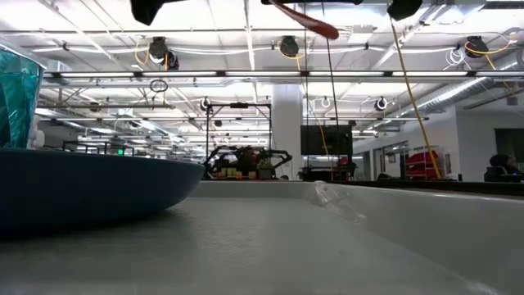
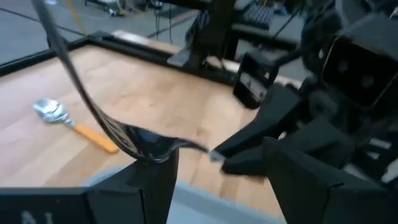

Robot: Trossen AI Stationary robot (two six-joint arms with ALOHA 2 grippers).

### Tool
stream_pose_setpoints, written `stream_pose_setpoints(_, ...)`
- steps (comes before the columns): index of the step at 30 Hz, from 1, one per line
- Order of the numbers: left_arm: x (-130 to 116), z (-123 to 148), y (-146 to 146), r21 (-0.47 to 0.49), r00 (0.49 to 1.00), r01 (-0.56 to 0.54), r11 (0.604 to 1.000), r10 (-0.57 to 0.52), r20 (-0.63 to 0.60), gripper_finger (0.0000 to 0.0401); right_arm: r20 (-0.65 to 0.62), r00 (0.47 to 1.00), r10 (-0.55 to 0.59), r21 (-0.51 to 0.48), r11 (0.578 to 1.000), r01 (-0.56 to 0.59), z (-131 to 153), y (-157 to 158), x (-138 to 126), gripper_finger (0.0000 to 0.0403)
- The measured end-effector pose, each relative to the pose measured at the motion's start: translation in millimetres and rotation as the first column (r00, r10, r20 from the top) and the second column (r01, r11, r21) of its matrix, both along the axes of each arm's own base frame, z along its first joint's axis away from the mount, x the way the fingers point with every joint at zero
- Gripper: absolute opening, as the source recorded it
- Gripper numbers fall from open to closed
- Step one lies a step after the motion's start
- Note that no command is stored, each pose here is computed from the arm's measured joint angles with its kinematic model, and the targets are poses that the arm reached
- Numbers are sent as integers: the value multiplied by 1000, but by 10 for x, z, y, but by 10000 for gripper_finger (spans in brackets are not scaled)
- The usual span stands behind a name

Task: Pick and place plate/cup/fork/spoon on tray
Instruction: Put the orange fork on the gray tray to the right of the dark blue plate

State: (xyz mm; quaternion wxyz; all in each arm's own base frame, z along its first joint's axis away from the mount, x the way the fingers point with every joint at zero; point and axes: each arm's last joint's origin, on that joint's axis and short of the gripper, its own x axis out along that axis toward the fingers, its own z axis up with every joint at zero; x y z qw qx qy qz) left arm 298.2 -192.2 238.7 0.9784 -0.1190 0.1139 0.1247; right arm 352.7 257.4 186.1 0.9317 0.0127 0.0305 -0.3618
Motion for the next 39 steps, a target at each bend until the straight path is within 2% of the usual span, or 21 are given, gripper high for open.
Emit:
stream_pose_setpoints(3,25,45,9,-5,998,-32,999,32,52,239,-17,1000,-27,-40,999,26,4,-4,-7,6)
stream_pose_setpoints(6,47,70,43,-1,997,-48,999,48,67,218,-38,999,-35,-70,997,32,5,-2,-12,4)
stream_pose_setpoints(9,71,86,69,18,996,-50,999,49,76,169,-60,998,-13,-77,997,9,2,-2,-5,3)
stream_pose_setpoints(15,174,35,137,-10,998,0,1000,1,67,64,-93,996,10,-88,996,-18,-9,-43,35,4)
stream_pose_setpoints(18,231,-20,158,-7,998,7,1000,-7,62,55,-107,994,1,-108,994,-13,-3,-52,42,4)
stream_pose_setpoints(20,226,-59,161,26,999,12,1000,-13,37,20,-114,993,10,-110,994,-23,-6,-47,43,5)
stream_pose_setpoints(22,225,-53,157,33,999,23,999,-24,34,5,-113,993,23,-104,994,-34,2,-41,44,5)
stream_pose_setpoints(27,204,-25,128,74,997,73,995,-75,25,1,-133,990,55,-107,992,-70,4,-12,27,6)
stream_pose_setpoints(33,148,80,99,100,984,174,980,-177,26,0,-150,960,238,-23,969,-244,70,66,-2,26)
stream_pose_setpoints(35,136,181,97,110,968,234,966,-242,60,0,-157,942,295,10,955,-298,122,78,-35,41)
stream_pose_setpoints(39,76,267,86,161,919,382,910,-393,41,0,-109,901,420,134,904,-405,319,60,-91,73)
